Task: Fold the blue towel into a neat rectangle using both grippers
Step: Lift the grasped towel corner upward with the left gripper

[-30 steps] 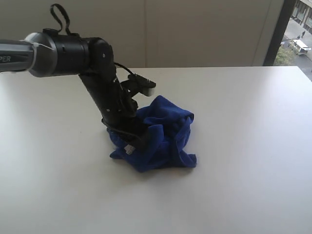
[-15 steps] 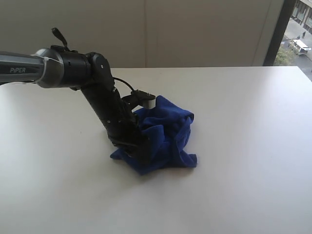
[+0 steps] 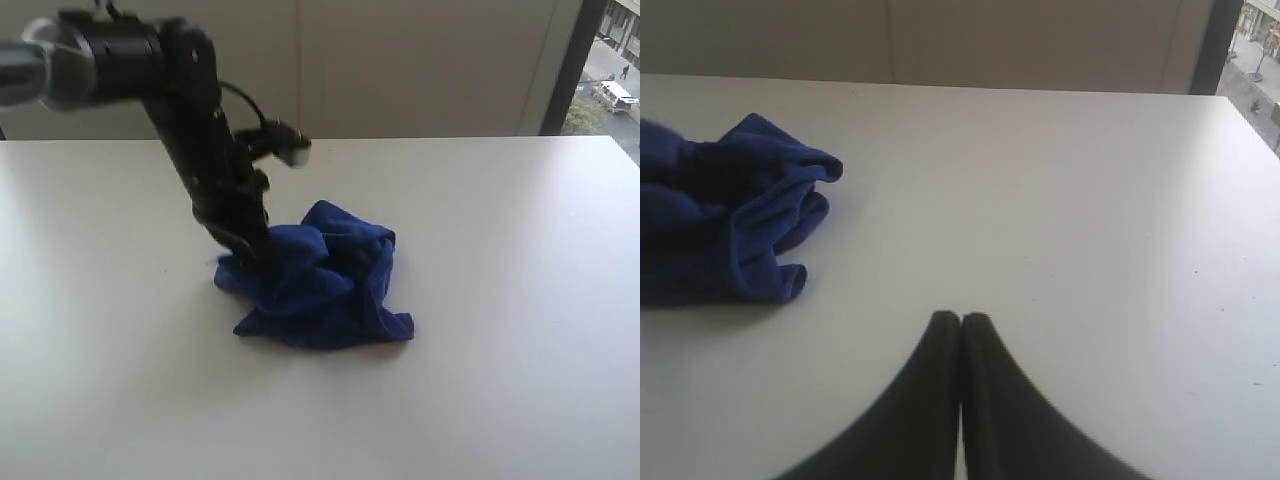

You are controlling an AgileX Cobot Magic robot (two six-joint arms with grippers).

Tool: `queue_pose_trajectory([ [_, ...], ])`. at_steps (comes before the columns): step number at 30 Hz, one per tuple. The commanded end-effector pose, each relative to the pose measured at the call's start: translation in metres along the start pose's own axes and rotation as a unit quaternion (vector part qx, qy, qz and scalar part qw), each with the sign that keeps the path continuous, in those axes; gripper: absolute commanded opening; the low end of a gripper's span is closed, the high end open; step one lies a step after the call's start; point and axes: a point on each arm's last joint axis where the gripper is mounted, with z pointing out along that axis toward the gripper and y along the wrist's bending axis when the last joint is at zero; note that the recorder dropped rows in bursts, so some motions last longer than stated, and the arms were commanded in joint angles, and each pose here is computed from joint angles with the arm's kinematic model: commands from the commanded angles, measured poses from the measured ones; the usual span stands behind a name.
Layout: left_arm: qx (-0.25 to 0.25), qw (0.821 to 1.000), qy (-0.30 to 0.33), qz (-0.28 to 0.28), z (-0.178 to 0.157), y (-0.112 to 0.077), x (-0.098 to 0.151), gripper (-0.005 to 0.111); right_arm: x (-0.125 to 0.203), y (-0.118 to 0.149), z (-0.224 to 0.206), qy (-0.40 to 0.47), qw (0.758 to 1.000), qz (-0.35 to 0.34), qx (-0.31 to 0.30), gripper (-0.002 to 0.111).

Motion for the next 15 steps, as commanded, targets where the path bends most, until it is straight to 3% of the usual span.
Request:
queue_pose_trajectory([
  [1, -0.126, 0.991, -0.040, 0.030, -0.106, -0.014, 0.004, 0.000, 0.000, 0.000, 0.000, -0.008, 1.000, -0.009, 0.000, 0.000],
  [8, -0.290, 0.946, -0.131, 0.062, -0.225, -0.044, 0.027, 0.000, 0.000, 0.000, 0.000, -0.008, 1.000, -0.009, 0.000, 0.000],
  [12, -0.339, 0.928, -0.143, 0.062, -0.257, -0.055, 0.043, 0.000, 0.000, 0.000, 0.000, -0.008, 1.000, -0.009, 0.000, 0.000],
  [15, -0.343, 0.928, -0.128, 0.067, -0.261, -0.059, 0.050, 0.000, 0.000, 0.000, 0.000, -0.008, 1.000, -0.009, 0.000, 0.000],
])
